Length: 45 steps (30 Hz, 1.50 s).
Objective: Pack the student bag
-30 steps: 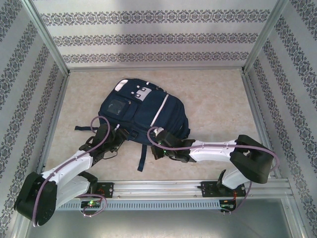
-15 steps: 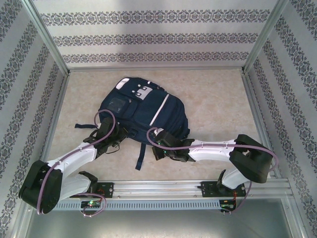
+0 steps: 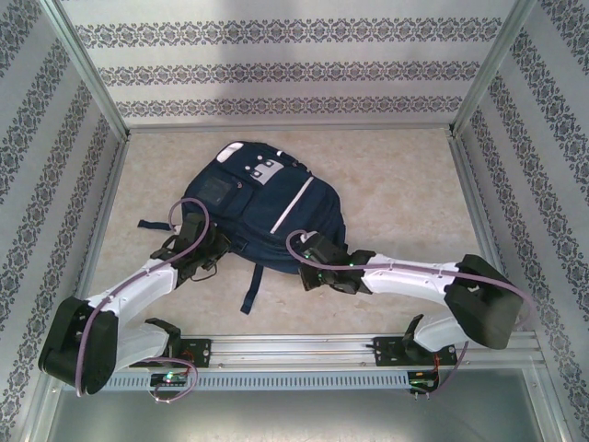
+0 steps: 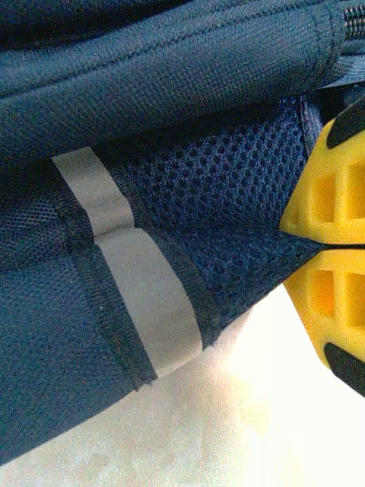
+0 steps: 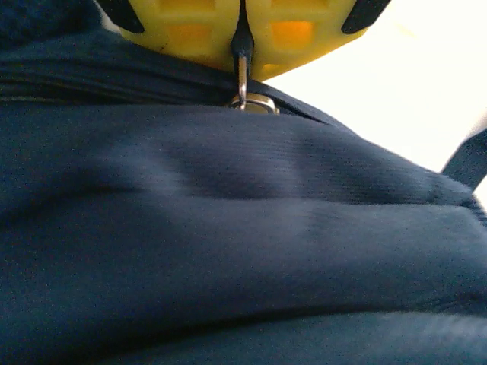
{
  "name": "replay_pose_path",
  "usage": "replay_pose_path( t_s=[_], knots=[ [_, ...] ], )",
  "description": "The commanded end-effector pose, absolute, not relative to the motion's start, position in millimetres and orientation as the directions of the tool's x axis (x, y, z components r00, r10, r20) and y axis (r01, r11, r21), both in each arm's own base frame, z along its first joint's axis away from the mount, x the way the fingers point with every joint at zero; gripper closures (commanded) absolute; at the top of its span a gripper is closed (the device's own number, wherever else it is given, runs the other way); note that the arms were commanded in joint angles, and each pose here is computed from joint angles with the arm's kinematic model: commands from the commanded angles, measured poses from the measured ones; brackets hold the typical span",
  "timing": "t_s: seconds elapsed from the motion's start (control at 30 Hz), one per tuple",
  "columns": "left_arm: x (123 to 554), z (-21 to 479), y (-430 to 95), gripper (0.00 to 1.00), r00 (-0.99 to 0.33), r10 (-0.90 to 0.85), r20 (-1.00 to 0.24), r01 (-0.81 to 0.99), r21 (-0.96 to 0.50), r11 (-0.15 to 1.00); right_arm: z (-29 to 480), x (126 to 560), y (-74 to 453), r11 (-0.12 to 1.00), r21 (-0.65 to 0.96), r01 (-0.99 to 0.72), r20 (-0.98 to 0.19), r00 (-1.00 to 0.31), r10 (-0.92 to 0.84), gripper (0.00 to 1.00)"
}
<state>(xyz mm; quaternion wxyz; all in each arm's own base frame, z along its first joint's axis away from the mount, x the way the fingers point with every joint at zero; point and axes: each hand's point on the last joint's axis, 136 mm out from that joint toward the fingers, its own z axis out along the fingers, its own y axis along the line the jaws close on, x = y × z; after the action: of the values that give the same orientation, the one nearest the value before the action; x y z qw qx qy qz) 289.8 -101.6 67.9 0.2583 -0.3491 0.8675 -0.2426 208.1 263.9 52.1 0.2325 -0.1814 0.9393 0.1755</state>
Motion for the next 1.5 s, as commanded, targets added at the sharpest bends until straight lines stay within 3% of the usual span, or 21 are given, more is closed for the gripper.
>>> replay_pose_path(
  t_s=[0.0, 0.1, 0.23, 0.4, 0.6, 0.9, 1.47],
  knots=[
    [296.0, 70.0, -75.1, 0.95, -0.578, -0.736, -0.351, -0.519, -0.538, 0.664, 49.6, 210.8, 233.8, 0.898, 0.166, -0.408, -0.492, -0.824, -0.283, 1.0],
    [298.1, 70.8, -68.7, 0.94, -0.571, -0.735, -0.367, -0.54, -0.506, 0.672, 57.5, 206.9, 241.5, 0.863, 0.199, -0.463, -0.509, -0.802, -0.313, 1.0],
    [320.7, 79.1, -71.8, 0.79, -0.601, -0.7, -0.386, -0.536, -0.456, 0.711, 64.4, 192.4, 265.1, 0.785, 0.275, -0.554, -0.527, -0.77, -0.359, 1.0],
    [358.6, 80.4, -103.7, 0.48, -0.683, -0.667, -0.299, -0.501, -0.474, 0.725, 79.5, 178.1, 306.2, 0.71, 0.309, -0.633, -0.585, -0.715, -0.382, 1.0],
    [346.2, 107.9, -101.1, 0.34, -0.665, -0.678, -0.314, -0.491, -0.499, 0.714, 94.0, 183.4, 355.3, 0.691, 0.382, -0.614, -0.589, -0.738, -0.33, 1.0],
    [282.8, 114.0, -117.1, 0.29, -0.69, -0.696, -0.2, -0.421, -0.671, 0.61, 97.5, 191.1, 385.0, 0.684, 0.433, -0.587, -0.593, -0.757, -0.275, 1.0],
    [268.6, 123.6, -165.5, 0.38, -0.723, -0.666, -0.18, -0.279, -0.807, 0.521, 90.7, 188.9, 390.4, 0.679, 0.476, -0.559, -0.563, -0.787, -0.253, 1.0]
  ],
)
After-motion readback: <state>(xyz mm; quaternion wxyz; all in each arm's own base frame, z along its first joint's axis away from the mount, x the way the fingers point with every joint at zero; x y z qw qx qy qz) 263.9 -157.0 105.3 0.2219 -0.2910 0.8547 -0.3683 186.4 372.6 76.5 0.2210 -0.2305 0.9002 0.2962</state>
